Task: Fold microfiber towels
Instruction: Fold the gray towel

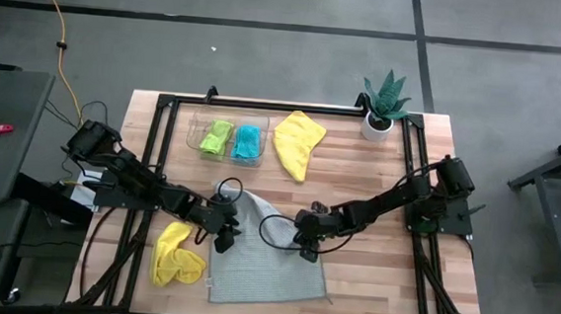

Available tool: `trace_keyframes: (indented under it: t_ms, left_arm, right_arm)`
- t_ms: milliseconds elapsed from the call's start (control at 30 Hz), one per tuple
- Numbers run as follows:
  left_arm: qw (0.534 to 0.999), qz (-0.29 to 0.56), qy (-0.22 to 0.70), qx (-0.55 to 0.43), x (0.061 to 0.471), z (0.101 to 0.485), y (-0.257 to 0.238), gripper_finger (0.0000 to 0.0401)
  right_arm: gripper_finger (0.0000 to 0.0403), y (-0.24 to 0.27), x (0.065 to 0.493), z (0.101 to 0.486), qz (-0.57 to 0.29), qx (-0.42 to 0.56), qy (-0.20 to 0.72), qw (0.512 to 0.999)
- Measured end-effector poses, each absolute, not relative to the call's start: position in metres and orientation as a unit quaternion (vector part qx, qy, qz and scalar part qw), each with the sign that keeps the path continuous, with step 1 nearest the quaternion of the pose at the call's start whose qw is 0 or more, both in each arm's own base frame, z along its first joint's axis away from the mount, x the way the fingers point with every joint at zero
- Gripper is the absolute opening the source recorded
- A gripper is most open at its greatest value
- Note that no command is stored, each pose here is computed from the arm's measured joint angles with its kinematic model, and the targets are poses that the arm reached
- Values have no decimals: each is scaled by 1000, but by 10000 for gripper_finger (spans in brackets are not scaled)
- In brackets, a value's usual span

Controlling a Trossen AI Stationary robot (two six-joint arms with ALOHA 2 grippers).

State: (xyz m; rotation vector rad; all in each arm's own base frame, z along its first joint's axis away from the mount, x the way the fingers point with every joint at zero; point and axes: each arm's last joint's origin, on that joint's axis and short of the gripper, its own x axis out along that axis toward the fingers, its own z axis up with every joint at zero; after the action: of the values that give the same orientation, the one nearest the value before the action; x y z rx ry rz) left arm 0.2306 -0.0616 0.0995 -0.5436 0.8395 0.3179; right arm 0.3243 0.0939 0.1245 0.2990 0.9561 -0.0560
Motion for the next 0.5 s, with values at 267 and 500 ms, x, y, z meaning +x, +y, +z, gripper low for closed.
trace_keyframes:
  t_ms: [267, 500]
  left_arm:
    - [866, 154, 399, -259, 231, 99, -61, 156]
    - [866, 155, 399, -258, 231, 99, -61, 156]
  right_arm:
    - [144, 92, 324, 125, -56, 130, 452, 881]
    - [44, 88, 316, 139, -71, 120, 453, 881]
